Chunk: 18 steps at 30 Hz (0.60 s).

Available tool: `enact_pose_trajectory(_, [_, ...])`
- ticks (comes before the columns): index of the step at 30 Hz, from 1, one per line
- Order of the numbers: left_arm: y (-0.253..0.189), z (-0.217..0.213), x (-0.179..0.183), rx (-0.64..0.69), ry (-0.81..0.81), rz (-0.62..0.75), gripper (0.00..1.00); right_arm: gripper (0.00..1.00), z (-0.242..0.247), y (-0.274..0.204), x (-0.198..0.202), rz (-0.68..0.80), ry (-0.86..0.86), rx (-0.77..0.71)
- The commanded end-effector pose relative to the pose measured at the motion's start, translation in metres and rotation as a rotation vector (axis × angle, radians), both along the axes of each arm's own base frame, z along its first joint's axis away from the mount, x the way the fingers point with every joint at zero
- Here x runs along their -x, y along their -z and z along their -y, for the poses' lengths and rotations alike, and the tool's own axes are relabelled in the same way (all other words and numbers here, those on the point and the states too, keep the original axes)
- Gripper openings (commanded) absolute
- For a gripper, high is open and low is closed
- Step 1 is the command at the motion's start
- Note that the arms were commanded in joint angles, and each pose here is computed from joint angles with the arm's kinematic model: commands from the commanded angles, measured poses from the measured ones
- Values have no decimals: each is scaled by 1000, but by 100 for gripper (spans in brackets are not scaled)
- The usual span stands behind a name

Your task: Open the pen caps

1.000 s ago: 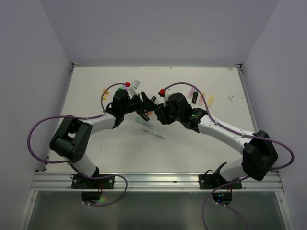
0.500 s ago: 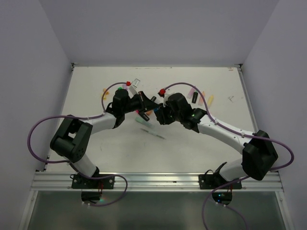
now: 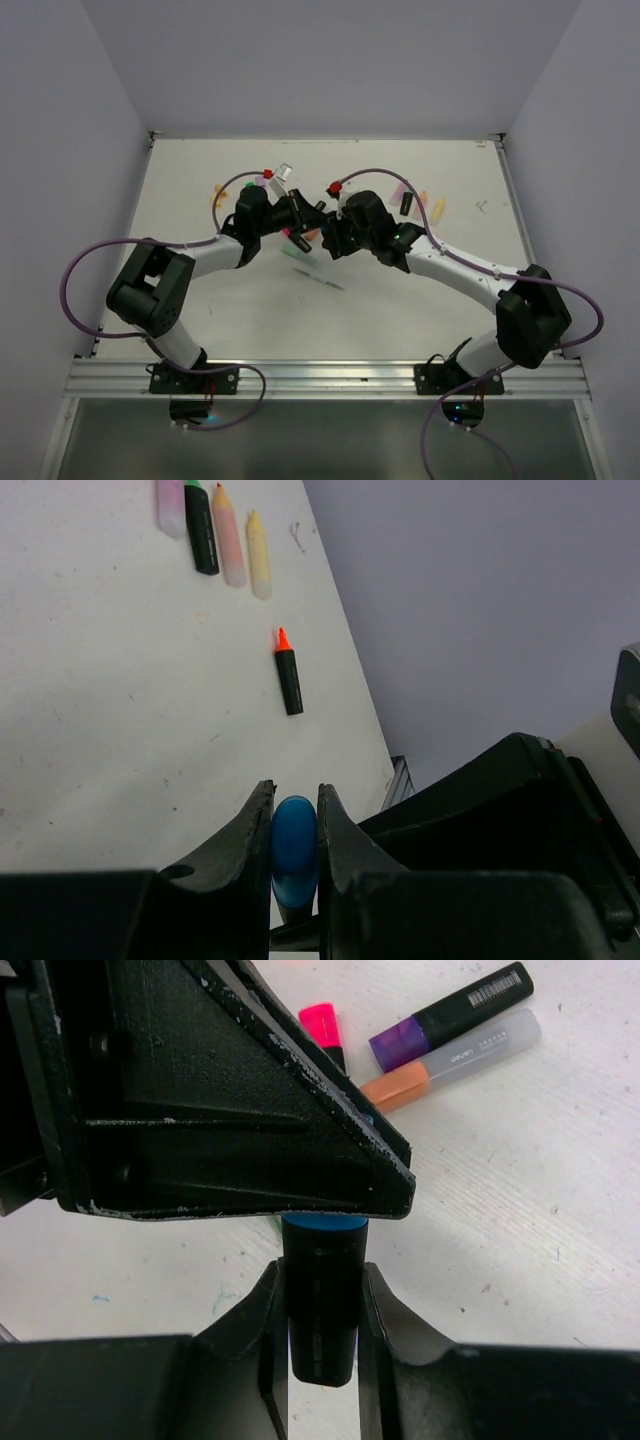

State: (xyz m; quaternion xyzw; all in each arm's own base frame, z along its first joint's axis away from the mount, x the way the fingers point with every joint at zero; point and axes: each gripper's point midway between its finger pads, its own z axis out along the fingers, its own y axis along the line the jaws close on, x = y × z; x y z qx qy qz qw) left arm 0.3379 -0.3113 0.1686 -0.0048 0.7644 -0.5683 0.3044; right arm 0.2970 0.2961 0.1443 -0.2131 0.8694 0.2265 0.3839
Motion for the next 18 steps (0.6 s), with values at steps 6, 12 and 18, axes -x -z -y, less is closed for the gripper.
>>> enact_pose_trajectory(6, [-56, -3, -62, 54, -74, 128, 0, 0, 2, 17, 14, -82, 21, -11])
enact_pose_trajectory(12, [-99, -65, -145, 125, -249, 166, 0, 0, 26, 32, 51, -153, 47, -27])
enact_pose_trajectory(18, [-121, -92, -168, 144, -296, 207, 0, 0, 44, 25, 65, -145, 78, -15])
